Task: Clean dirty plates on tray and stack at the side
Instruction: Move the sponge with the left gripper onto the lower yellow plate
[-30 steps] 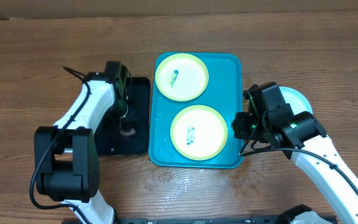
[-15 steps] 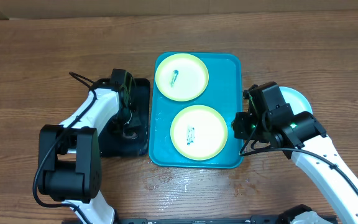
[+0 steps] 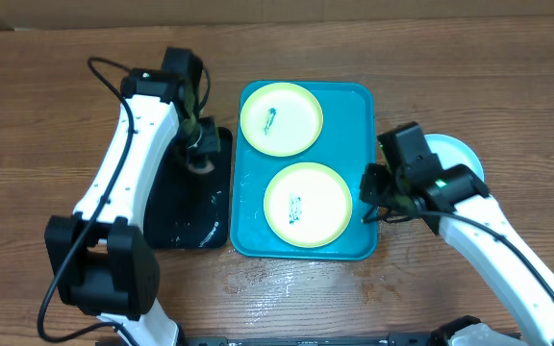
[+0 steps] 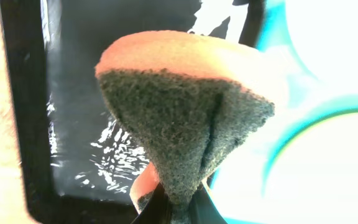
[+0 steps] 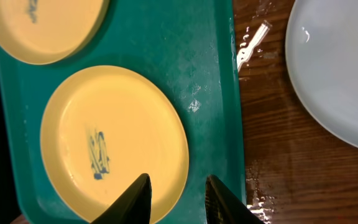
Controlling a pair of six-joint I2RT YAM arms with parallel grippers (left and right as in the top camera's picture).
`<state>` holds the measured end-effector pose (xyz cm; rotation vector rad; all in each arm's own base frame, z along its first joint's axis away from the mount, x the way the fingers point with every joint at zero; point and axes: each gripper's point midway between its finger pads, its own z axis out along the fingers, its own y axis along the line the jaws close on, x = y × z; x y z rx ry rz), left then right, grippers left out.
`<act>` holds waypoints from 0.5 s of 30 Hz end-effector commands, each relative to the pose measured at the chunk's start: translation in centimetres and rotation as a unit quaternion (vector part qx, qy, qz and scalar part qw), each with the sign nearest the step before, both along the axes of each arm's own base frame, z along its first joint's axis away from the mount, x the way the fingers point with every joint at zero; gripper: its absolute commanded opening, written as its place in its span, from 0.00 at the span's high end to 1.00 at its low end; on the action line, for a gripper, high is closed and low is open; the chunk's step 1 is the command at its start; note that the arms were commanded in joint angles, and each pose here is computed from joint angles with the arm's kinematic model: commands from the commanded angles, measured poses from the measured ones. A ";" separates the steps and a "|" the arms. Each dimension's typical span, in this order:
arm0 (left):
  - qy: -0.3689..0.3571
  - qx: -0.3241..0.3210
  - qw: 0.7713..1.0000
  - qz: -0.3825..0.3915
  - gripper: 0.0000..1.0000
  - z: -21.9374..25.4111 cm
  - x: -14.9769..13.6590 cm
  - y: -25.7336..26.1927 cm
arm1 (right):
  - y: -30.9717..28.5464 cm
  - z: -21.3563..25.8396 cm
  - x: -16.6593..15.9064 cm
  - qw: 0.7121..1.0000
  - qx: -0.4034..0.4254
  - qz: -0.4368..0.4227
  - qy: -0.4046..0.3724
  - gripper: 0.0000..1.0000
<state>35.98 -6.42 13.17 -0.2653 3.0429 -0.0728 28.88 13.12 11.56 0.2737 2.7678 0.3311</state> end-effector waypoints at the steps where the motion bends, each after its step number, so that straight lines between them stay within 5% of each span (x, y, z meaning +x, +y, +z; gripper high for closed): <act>1: -0.031 -0.062 0.997 -0.040 0.96 2.5 0.0 -4.3 | 0.5 -3.4 -0.3 0.999 -0.007 0.024 0.037 0.69; 10: -0.009 -0.073 0.992 -0.103 0.96 -0.3 -2.3 -10.3 | 1.1 -9.6 0.7 0.994 -0.031 0.055 0.088 0.70; 15: 0.010 -0.079 0.994 -0.072 0.96 -3.2 -3.6 -11.5 | 1.1 -11.7 0.8 0.992 -0.037 0.053 0.105 0.78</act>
